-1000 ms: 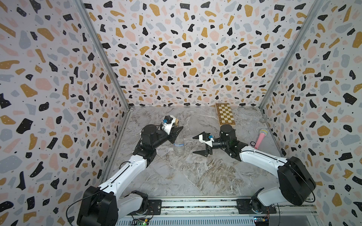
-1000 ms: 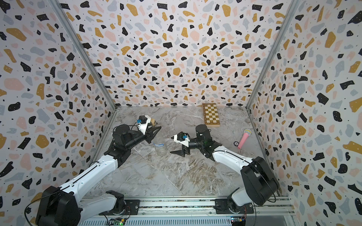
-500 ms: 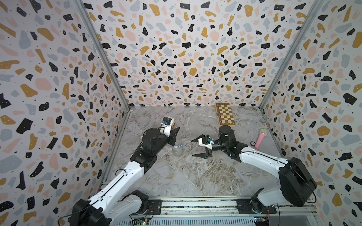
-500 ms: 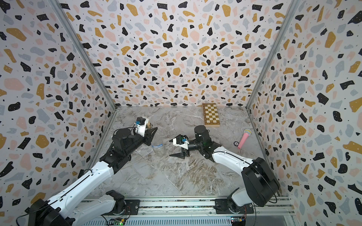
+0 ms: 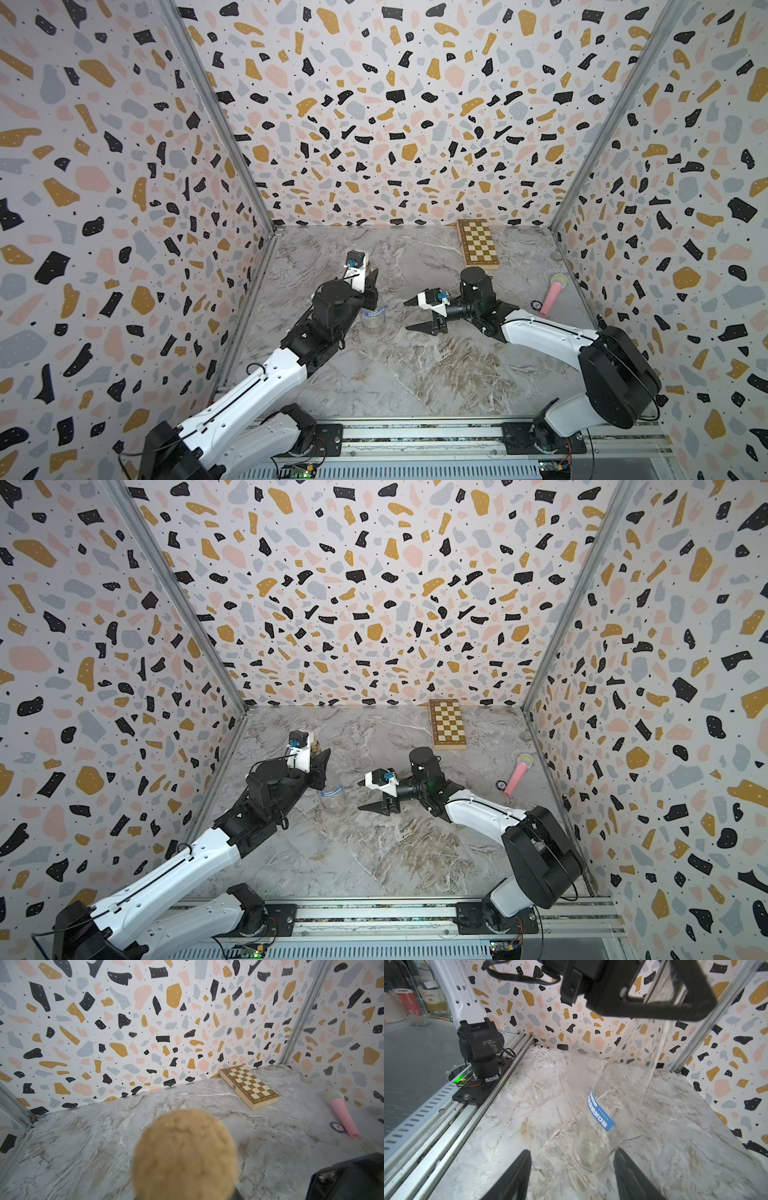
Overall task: Remove the label from the bottle
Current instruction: Hold the bottle at the center of the board.
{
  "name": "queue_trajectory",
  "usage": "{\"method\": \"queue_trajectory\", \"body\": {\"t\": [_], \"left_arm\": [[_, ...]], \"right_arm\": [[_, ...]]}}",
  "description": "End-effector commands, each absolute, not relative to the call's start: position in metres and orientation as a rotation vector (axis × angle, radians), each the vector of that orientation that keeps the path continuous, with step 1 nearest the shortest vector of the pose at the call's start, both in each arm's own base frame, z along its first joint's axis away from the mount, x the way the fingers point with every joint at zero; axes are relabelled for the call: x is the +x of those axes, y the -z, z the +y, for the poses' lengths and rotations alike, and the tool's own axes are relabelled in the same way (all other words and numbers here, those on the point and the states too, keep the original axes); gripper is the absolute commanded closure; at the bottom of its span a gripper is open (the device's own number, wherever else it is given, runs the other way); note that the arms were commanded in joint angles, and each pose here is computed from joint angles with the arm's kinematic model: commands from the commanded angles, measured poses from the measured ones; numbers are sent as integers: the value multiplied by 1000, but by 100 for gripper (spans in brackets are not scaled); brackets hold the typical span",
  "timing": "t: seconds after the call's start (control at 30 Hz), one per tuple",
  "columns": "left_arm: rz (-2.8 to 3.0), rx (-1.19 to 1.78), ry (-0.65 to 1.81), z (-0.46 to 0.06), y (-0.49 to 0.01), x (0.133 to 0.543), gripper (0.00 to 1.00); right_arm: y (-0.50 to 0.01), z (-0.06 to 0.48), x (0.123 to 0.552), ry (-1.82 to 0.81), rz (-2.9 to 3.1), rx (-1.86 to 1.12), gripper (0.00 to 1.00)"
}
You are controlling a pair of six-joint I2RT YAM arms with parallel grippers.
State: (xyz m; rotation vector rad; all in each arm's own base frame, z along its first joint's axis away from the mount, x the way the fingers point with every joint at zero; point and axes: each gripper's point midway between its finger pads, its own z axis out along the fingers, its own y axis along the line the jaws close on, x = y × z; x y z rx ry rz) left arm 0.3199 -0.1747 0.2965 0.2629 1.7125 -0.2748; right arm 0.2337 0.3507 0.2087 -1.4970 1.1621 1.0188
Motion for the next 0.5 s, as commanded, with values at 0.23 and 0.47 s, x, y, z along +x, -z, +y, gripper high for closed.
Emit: {"method": "queue_trajectory", "body": {"t": [0.23, 0.47], "left_arm": [[1500, 76, 336, -171, -344, 331, 100], [1527, 95, 321, -175, -331, 336, 100]], "right_arm": [[-211, 347, 263, -1040, 1193, -1354, 36], [-202, 352, 274, -1076, 1239, -1318, 40]]}}
